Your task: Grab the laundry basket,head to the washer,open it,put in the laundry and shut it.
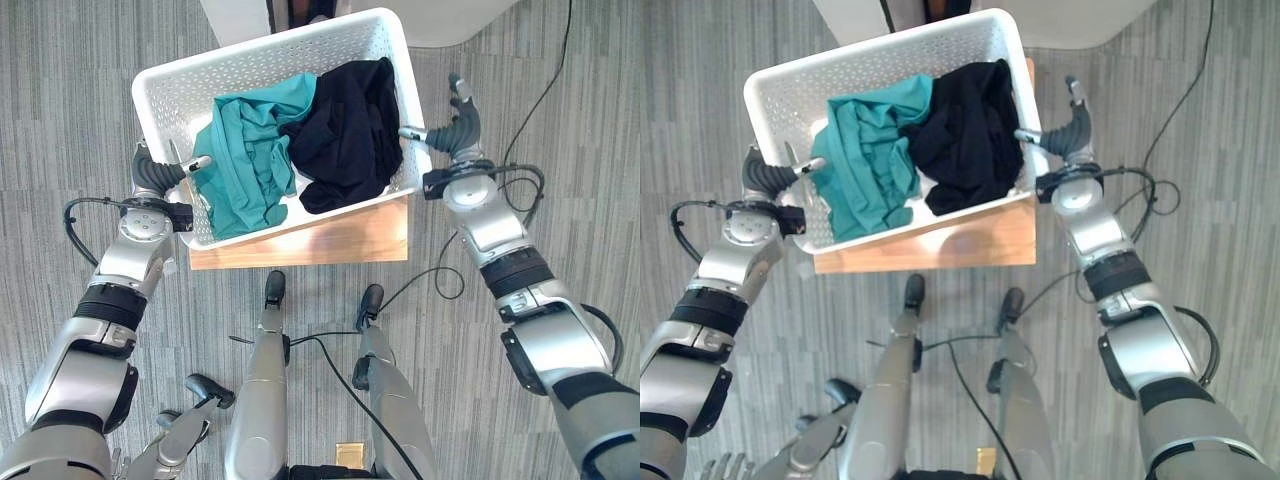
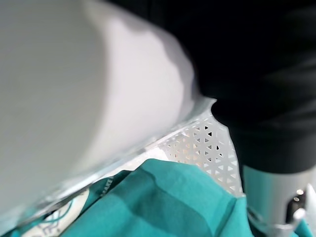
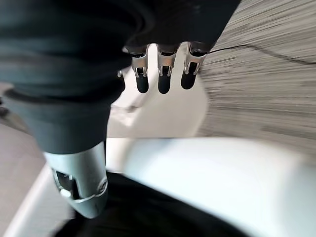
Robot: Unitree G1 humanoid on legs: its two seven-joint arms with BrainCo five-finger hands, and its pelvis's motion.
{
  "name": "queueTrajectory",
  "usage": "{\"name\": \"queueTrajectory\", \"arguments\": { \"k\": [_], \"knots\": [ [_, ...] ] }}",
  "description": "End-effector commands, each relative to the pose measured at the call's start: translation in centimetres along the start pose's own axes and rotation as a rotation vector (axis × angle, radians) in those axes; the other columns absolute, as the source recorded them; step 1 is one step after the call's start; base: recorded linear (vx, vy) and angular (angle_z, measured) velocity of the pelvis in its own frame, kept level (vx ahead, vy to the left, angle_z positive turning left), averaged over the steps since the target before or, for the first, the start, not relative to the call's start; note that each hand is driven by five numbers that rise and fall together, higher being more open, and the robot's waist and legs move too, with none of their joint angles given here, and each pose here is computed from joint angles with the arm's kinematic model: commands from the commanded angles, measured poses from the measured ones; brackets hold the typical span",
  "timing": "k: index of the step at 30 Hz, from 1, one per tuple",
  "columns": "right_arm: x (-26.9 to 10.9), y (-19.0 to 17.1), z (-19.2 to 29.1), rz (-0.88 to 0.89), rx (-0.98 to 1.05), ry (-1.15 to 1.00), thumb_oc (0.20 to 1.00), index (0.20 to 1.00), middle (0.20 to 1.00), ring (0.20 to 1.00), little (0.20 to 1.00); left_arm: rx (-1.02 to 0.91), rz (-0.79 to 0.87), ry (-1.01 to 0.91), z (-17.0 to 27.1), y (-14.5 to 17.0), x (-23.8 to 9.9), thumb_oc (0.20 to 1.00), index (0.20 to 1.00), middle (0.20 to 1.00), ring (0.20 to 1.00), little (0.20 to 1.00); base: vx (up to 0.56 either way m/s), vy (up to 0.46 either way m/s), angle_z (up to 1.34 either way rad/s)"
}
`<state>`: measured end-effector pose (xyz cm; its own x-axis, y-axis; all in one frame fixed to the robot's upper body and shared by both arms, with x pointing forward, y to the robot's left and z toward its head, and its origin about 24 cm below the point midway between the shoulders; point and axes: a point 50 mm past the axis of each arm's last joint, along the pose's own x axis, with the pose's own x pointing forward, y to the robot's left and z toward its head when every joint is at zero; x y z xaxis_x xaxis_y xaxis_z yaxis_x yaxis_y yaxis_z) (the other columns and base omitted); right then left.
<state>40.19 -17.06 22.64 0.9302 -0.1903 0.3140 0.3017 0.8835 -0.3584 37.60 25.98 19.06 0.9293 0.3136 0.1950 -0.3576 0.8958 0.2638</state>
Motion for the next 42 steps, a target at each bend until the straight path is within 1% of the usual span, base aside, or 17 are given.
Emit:
{"name": "queueTrajectory", "arguments": {
  "k": [1, 9, 17, 25, 26, 31, 34, 36, 39, 40, 42],
  "knots": [
    [0.7, -1.8, 1.2, -0.049, 0.056, -0.038, 1.0, 1.0, 1.0, 1.0, 1.0, 0.029, 0.014, 0.059, -2.3, 0.1, -0.8, 1.0, 1.0, 1.0, 1.0, 1.0, 0.0, 0.022, -0.04],
    [1.5, -1.5, 3.9, -0.032, 0.032, -0.099, 1.0, 1.0, 1.0, 1.0, 1.0, 0.027, -0.012, 0.043, -1.8, -0.3, -0.6, 1.0, 1.0, 1.0, 1.0, 1.0, 0.01, 0.015, -0.02],
    [2.2, -1.4, 5.0, -0.028, 0.014, -0.105, 1.0, 1.0, 1.0, 1.0, 1.0, 0.03, -0.026, 0.036, -1.5, -0.5, -0.6, 1.0, 1.0, 1.0, 1.0, 1.0, 0.0, 0.0, 0.0],
    [2.3, 0.5, 3.9, 0.036, -0.014, -0.02, 1.0, 1.0, 1.0, 1.0, 1.0, 0.034, -0.04, 0.023, -1.0, -0.9, -0.4, 1.0, 1.0, 1.0, 1.0, 1.0, 0.0, 0.0, 0.0],
    [2.3, 1.3, 3.6, 0.063, -0.003, 0.008, 1.0, 1.0, 1.0, 1.0, 1.0, 0.045, -0.049, 0.014, -0.8, -1.0, -0.3, 1.0, 1.0, 1.0, 1.0, 1.0, 0.0, 0.0, 0.0],
    [2.4, 2.9, 3.6, 0.114, 0.043, 0.067, 1.0, 1.0, 1.0, 1.0, 1.0, 0.069, -0.062, -0.005, -0.1, -1.3, -0.1, 1.0, 1.0, 1.0, 1.0, 1.0, 0.0, 0.0, 0.0],
    [2.2, 4.2, 3.5, 0.183, 0.054, 0.103, 1.0, 1.0, 1.0, 1.0, 1.0, 0.129, -0.07, -0.032, 1.0, -1.0, 0.5, 1.0, 1.0, 1.0, 1.0, 1.0, 0.0, 0.0, 0.0],
    [2.1, 4.5, 3.6, 0.198, 0.06, 0.106, 1.0, 1.0, 1.0, 1.0, 1.0, 0.147, -0.067, -0.037, 1.2, -0.8, 0.6, 1.0, 1.0, 1.0, 1.0, 1.0, 0.0, 0.0, 0.0],
    [1.8, 5.6, 3.3, 0.252, 0.069, 0.134, 1.0, 1.0, 1.0, 1.0, 1.0, 0.274, -0.046, -0.069, 2.5, 0.2, 1.5, 1.0, 1.0, 1.0, 1.0, 1.0, 0.0, 0.0, 0.0],
    [1.8, 5.6, 3.3, 0.251, 0.07, 0.133, 1.0, 1.0, 1.0, 1.0, 1.0, 0.274, -0.046, -0.07, 2.6, 0.2, 1.5, 1.0, 1.0, 1.0, 1.0, 1.0, 0.0, 0.0, 0.0],
    [1.6, 6.3, 3.4, 0.287, 0.038, 0.127, 1.0, 1.0, 1.0, 1.0, 1.0, 0.415, -0.001, -0.087, 3.7, 1.5, 2.3, 1.0, 1.0, 1.0, 1.0, 1.0, 0.0, 0.0, 0.0]
  ]
}}
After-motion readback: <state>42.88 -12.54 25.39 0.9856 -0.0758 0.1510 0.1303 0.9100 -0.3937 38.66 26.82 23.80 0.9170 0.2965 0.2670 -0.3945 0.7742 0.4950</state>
